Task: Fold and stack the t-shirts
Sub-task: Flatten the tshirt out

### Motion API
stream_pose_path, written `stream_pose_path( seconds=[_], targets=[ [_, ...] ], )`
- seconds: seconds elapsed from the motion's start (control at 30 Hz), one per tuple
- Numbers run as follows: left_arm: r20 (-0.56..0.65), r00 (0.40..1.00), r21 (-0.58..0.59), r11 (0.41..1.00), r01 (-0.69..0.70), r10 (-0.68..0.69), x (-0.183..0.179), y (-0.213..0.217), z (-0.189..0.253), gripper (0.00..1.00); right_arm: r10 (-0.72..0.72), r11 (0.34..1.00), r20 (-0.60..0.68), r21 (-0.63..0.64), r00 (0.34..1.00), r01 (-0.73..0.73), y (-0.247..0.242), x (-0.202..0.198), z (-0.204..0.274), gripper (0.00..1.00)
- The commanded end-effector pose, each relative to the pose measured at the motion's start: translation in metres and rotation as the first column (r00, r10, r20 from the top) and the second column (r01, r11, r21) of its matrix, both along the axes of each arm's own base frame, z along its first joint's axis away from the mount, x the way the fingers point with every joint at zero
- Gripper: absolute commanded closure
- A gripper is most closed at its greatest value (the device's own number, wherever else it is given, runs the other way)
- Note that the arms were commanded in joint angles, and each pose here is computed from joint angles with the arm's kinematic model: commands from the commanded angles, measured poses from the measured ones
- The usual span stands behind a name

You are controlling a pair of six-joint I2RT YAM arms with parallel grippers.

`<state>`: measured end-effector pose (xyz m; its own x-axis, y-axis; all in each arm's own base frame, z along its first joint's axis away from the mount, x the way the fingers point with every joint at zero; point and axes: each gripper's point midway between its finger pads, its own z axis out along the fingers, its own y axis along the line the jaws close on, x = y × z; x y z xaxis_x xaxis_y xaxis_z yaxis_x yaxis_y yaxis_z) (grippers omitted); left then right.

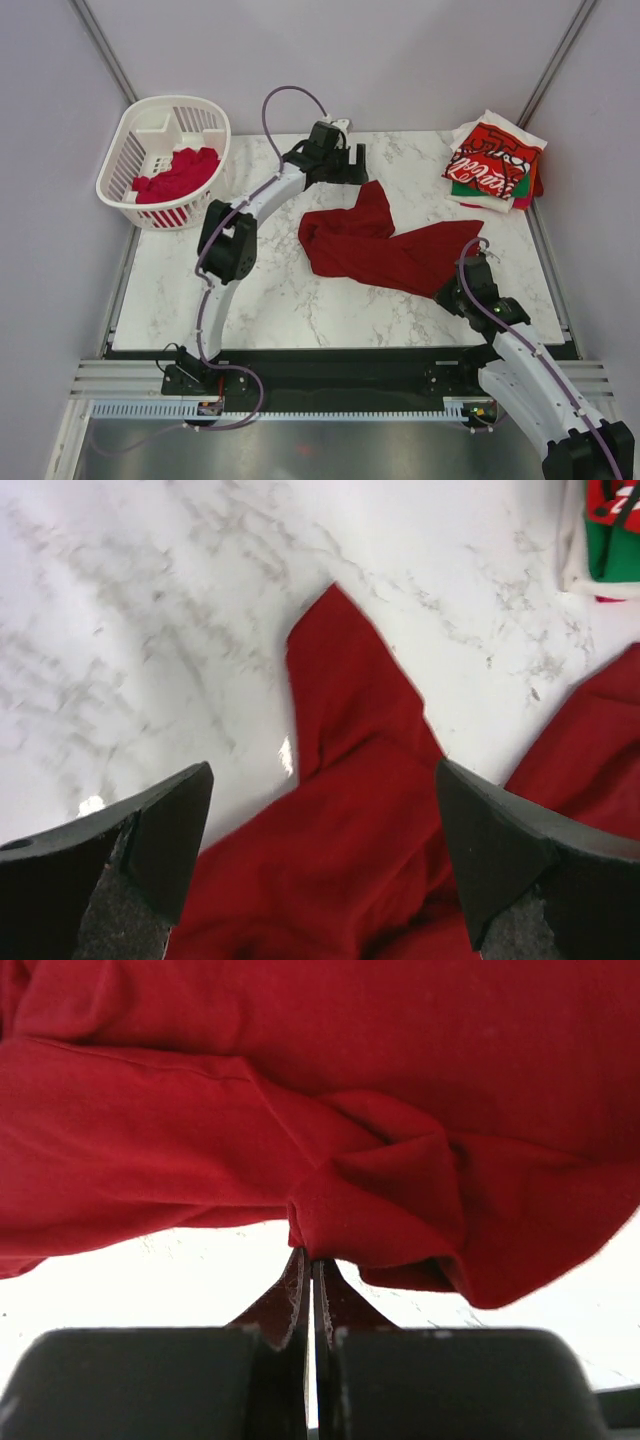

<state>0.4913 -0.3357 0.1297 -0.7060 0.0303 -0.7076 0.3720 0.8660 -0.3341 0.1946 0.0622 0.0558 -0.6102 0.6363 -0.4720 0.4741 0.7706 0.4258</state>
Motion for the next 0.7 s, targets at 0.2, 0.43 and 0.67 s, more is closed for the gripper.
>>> stream_pose_path(
  seconds=[0.2,0.43,0.67],
  targets=[
    [0.078,0.982,-0.199,0.963,0.182,-0.169,0.053,-0.087,-0.007,0.00,0.055,0.998,0.048,0.012,0.997,-0.056,0.008,0.010,-0.010,1.00],
    [-0.035,0.995,-0.236,0.968,0.086,-0.097,0.057,-0.088,-0.057,0.00,0.070,0.998,0.048,-0.005,0.996,-0.070,0.008,0.015,-0.008,1.00],
    [-0.103,0.980,-0.342,0.931,0.128,-0.172,0.044,-0.106,-0.072,0.14,0.072,0.997,0.048,-0.013,0.996,-0.071,0.008,0.018,-0.007,1.00]
  ],
)
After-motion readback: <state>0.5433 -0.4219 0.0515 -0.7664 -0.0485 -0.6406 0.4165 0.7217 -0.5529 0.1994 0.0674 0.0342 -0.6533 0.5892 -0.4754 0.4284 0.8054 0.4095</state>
